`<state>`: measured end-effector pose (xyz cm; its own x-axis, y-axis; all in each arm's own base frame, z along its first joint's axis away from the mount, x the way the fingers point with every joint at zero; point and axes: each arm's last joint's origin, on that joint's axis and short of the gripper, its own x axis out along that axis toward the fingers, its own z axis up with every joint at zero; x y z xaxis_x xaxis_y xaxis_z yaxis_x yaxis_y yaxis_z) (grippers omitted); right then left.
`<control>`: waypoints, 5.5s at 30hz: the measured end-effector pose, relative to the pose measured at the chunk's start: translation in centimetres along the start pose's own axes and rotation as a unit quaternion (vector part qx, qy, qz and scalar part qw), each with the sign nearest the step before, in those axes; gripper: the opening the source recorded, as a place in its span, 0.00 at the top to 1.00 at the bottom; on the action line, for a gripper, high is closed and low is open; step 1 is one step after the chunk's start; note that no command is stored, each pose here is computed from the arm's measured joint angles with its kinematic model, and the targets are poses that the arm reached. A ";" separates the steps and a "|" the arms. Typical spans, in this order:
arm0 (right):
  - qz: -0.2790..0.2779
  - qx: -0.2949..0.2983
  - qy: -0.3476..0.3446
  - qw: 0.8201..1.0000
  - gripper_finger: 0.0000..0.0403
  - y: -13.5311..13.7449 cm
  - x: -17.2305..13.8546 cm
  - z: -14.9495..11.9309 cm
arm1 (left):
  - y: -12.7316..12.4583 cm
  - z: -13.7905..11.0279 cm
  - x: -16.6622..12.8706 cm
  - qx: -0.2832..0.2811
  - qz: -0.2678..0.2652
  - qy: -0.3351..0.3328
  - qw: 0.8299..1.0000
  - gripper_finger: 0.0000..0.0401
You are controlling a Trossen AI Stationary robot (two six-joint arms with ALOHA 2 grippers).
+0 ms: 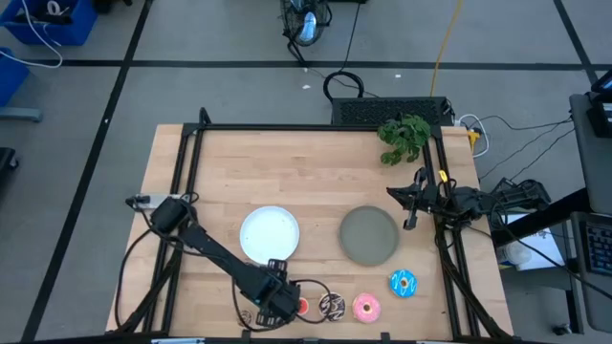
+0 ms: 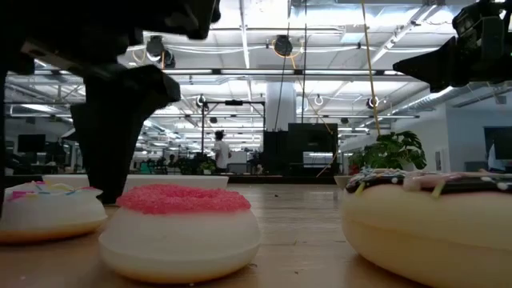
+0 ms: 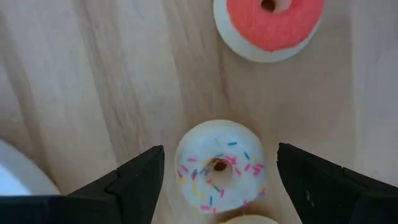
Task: Pick & Place donuts
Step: Put the small white donut on the white plate, then put the small blue donut on the white plate
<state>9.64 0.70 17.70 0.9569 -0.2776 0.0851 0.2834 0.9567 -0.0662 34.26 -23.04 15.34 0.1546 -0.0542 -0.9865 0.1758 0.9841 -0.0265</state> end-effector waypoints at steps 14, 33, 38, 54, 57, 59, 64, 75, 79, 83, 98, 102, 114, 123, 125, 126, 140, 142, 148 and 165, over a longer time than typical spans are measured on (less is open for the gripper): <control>-0.002 0.001 -0.006 1.000 1.00 0.0 0.0 0.1 | 0.1 0.0 0.8 0.034 -0.014 0.014 0.999 0.26; -0.003 0.001 -0.006 1.000 1.00 0.0 0.0 0.1 | 1.0 1.3 -0.3 0.007 -0.018 0.002 1.000 0.73; -0.003 0.001 -0.006 1.000 1.00 0.0 0.0 0.1 | 2.1 2.3 -2.2 -0.033 -0.009 0.018 0.999 0.77; -0.002 0.000 -0.006 1.000 1.00 0.0 0.0 0.1 | 8.3 3.5 -11.1 -0.036 0.070 0.091 0.993 0.77; -0.002 -0.002 -0.009 1.000 1.00 0.0 0.0 0.2 | 10.7 3.3 -12.4 -0.047 0.087 0.079 0.992 0.77; -0.002 -0.002 -0.010 1.000 1.00 0.0 0.0 0.2 | 12.4 3.0 -12.8 -0.065 0.097 0.072 0.991 0.77; -0.002 -0.002 -0.011 1.000 1.00 0.0 0.0 0.2 | 15.8 2.2 -11.0 -0.077 0.062 0.012 0.995 0.77; -0.003 0.003 -0.019 1.000 1.00 -0.1 0.0 0.4 | 19.4 -3.6 -2.0 -0.109 0.022 0.110 0.988 0.77; -0.004 0.007 -0.026 1.000 1.00 -0.1 0.0 0.5 | 20.1 -3.4 -1.7 -0.109 0.024 0.087 0.990 0.77; -0.004 0.007 -0.026 1.000 1.00 -0.1 0.0 0.5 | 20.5 -3.2 -1.7 -0.117 0.027 0.075 0.990 0.77; -0.001 0.006 -0.016 1.000 1.00 0.0 0.0 0.3 | 19.9 -3.1 -1.7 -0.093 0.023 0.072 0.993 0.46; 0.000 0.006 -0.016 1.000 1.00 0.0 0.0 0.3 | 20.1 -3.1 -1.7 -0.112 0.047 0.071 0.990 0.30; 0.000 0.006 -0.016 1.000 1.00 0.0 0.0 0.3 | 20.1 -2.6 -3.3 -0.111 0.049 0.093 0.988 0.15; -0.001 0.007 -0.019 1.000 1.00 0.0 0.0 0.4 | 17.7 -0.4 -11.8 -0.116 0.078 0.117 0.983 0.25; -0.001 0.007 -0.020 1.000 1.00 0.0 0.0 0.4 | 16.4 -0.2 -13.7 -0.108 0.078 0.114 0.985 0.29; -0.001 0.007 -0.020 1.000 1.00 0.0 0.0 0.4 | 15.5 -0.2 -14.7 -0.096 0.076 0.108 0.987 0.32; -0.003 -0.005 -0.019 1.000 1.00 -0.1 0.0 0.4 | 4.0 -6.9 -19.4 -0.133 0.091 0.010 0.987 0.93; -0.003 -0.005 -0.019 1.000 1.00 -0.1 0.0 0.4 | 2.8 -7.5 -18.2 -0.153 0.087 0.005 0.984 0.98; -0.003 -0.007 -0.015 1.000 1.00 0.0 0.0 0.3 | -0.5 -7.8 -14.9 -0.151 0.026 -0.021 0.988 0.98; -0.001 -0.021 0.010 1.000 1.00 0.2 0.4 -0.1 | -1.5 -7.1 -9.4 -0.147 -0.050 -0.107 0.982 0.45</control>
<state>10.08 0.79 17.59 0.9574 -0.2815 0.0649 0.2872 0.9519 -0.1070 25.67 -22.83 23.51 0.3572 -0.1565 -0.9208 -0.0833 0.9766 -0.1983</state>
